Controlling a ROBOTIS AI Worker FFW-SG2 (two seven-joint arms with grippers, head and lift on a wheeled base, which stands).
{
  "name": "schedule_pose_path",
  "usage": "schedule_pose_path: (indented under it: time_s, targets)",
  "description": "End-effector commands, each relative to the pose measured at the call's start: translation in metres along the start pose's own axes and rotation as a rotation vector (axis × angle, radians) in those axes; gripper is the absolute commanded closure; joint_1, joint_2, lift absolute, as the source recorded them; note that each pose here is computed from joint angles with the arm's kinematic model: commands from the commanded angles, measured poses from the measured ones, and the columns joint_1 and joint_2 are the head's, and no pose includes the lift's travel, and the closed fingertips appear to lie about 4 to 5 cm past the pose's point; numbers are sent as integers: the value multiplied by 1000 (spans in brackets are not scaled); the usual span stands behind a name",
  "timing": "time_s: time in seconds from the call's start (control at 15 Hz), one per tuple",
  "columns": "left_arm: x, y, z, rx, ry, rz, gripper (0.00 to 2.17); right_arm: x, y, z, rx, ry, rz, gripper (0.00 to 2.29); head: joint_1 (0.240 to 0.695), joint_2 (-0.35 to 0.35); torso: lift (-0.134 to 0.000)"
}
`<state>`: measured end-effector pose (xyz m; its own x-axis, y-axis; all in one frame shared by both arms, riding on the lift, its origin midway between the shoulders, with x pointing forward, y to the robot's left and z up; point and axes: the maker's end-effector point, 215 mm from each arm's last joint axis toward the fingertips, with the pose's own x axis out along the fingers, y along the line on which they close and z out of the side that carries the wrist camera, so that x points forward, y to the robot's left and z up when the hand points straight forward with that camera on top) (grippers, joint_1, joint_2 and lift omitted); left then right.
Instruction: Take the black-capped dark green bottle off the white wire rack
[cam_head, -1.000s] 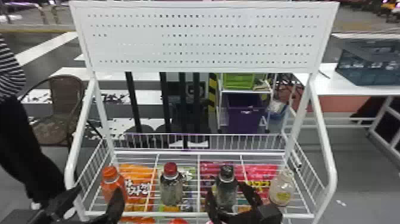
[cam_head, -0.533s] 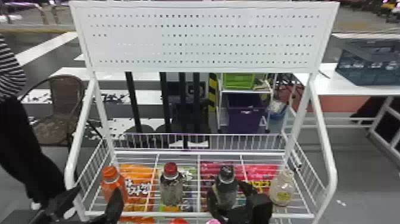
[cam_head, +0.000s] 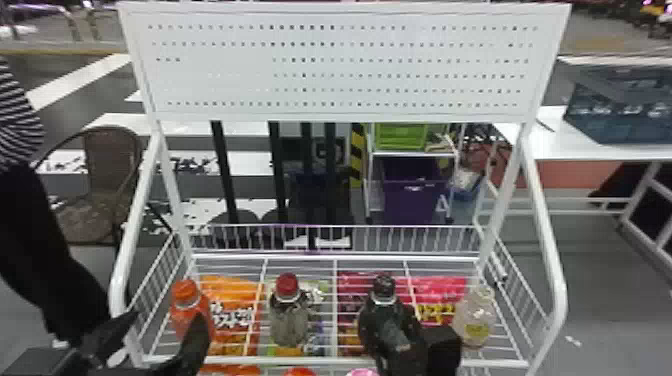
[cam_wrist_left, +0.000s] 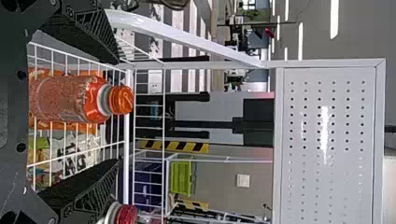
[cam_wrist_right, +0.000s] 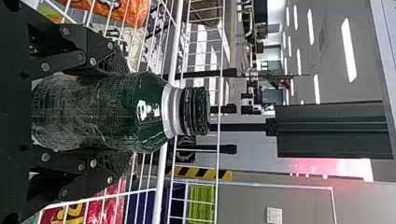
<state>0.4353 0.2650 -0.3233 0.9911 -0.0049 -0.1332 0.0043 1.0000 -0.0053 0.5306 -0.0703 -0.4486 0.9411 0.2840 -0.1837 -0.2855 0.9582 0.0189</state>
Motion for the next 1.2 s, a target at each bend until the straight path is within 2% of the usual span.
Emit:
schedule_pose_path:
  time_s: [0.0,0.2,0.33,0.53,0.67,0.93,1.13]
  targets:
    - [0,1,1,1,-1,1,144,-15,-5,10,6,8,-10,1686,499,0,0]
    - [-1,1,0,2,0,1,144,-50,-21,41,-1,-5,-32,1686,499,0,0]
    - [-1,1,2,0,-4,2,144,-84,-50,62,-8,-34,-81,1686,499,0,0]
    - [0,-1,5,-1,-8,0,144,-134,-104,79,0,-69,-183,1686,499,0,0]
    - [1,-3,7,-3,-13,-4,144,-171,-131,93,5,-109,-225,1686,499,0,0]
    - [7,-5,12,-8,-22,-5,144,-224,-156,110,10,-157,-260,1686,499,0,0]
    - [7,-5,14,-9,-25,-5,144,-240,-162,122,1,-178,-265,1686,499,0,0]
